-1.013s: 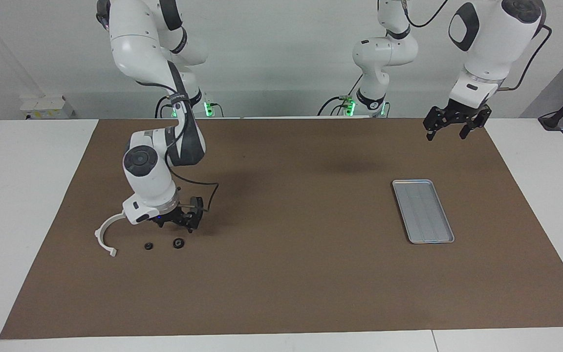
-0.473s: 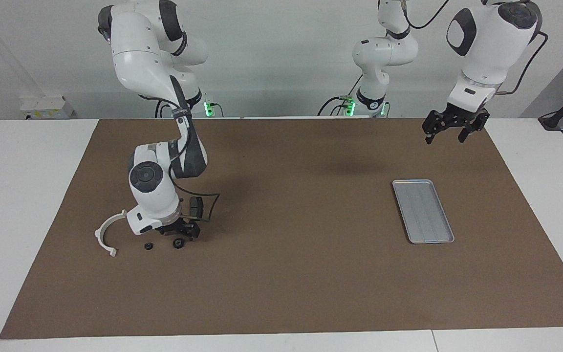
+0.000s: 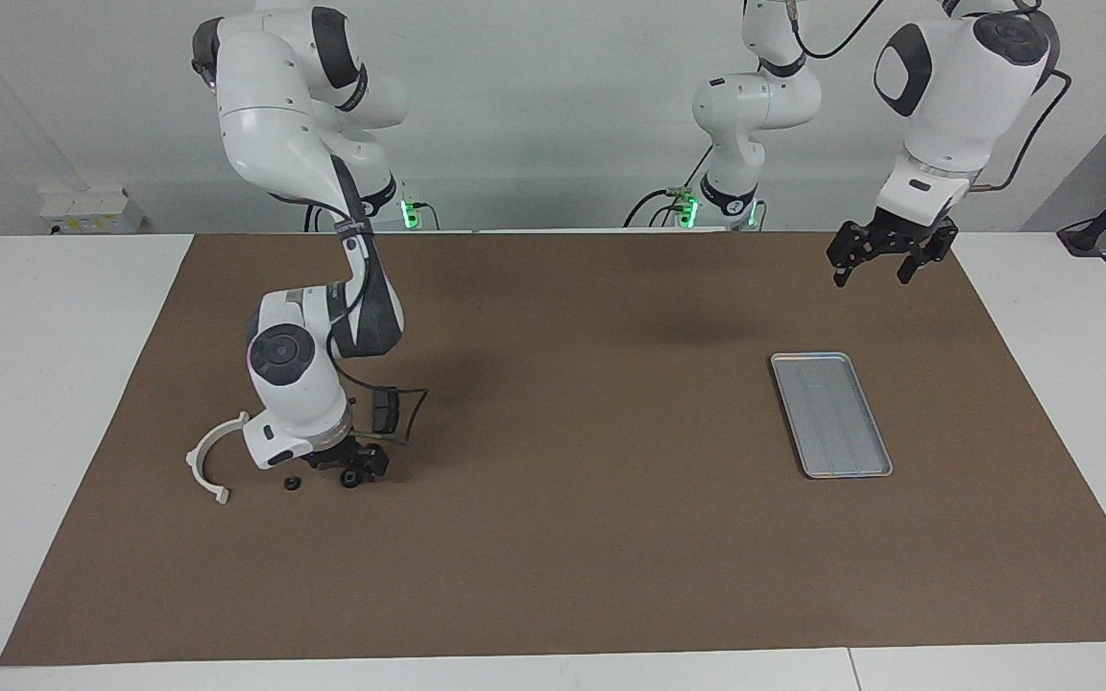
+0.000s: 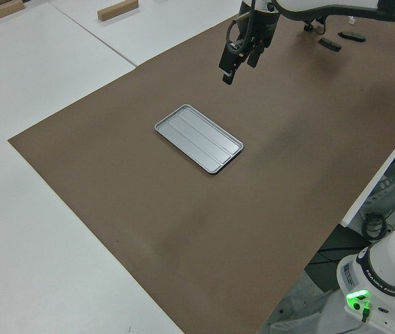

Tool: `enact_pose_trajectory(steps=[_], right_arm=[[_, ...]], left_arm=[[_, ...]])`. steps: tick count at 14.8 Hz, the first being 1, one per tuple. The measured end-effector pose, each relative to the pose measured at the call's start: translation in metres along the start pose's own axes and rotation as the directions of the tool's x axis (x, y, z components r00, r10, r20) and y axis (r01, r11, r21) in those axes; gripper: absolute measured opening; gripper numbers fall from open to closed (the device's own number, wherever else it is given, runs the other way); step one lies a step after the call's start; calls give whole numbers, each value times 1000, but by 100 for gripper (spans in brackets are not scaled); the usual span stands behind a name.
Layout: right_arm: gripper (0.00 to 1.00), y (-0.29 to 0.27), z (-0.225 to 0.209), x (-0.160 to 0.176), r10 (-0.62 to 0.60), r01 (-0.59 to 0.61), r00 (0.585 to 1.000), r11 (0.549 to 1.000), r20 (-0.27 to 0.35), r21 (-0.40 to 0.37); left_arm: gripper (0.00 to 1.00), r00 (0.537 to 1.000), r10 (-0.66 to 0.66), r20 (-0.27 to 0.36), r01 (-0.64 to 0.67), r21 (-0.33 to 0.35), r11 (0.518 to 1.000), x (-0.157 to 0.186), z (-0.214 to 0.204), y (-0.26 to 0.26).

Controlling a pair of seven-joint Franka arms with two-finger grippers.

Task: Pick bearing gear from pile to tray

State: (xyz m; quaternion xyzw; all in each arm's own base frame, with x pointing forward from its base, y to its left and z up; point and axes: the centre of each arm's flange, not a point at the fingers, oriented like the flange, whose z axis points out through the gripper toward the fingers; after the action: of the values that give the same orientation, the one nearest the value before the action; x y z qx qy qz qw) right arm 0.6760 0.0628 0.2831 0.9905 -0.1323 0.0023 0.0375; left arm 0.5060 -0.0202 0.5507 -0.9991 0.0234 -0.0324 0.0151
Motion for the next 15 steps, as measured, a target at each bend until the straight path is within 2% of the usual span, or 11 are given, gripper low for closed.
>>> enact_pose_trajectory(steps=[6, 8, 9, 10, 14, 15], right_arm=[[100, -1, 6, 1, 11, -11, 1000, 1000, -5, 5], [90, -2, 4, 3, 13, -13, 1000, 1000, -10, 8], [90, -2, 4, 3, 15, -14, 1000, 1000, -10, 8], [84, -2, 3, 3, 15, -15, 1000, 1000, -12, 9], [42, -1, -3, 6, 42, -41, 999, 999, -18, 22], [36, 1, -6, 7, 46, -46, 999, 999, -19, 24]], left_arm=[[100, 1000, 0, -3, 0, 0, 1000, 0, 0, 0], [100, 1000, 0, -3, 0, 0, 1000, 0, 0, 0], [100, 1000, -1, -3, 1, 0, 1000, 0, 0, 0], [100, 1000, -1, -3, 1, 0, 1000, 0, 0, 0], [100, 1000, -2, -3, 2, 0, 1000, 0, 0, 0], [100, 1000, -2, -3, 2, 0, 1000, 0, 0, 0]])
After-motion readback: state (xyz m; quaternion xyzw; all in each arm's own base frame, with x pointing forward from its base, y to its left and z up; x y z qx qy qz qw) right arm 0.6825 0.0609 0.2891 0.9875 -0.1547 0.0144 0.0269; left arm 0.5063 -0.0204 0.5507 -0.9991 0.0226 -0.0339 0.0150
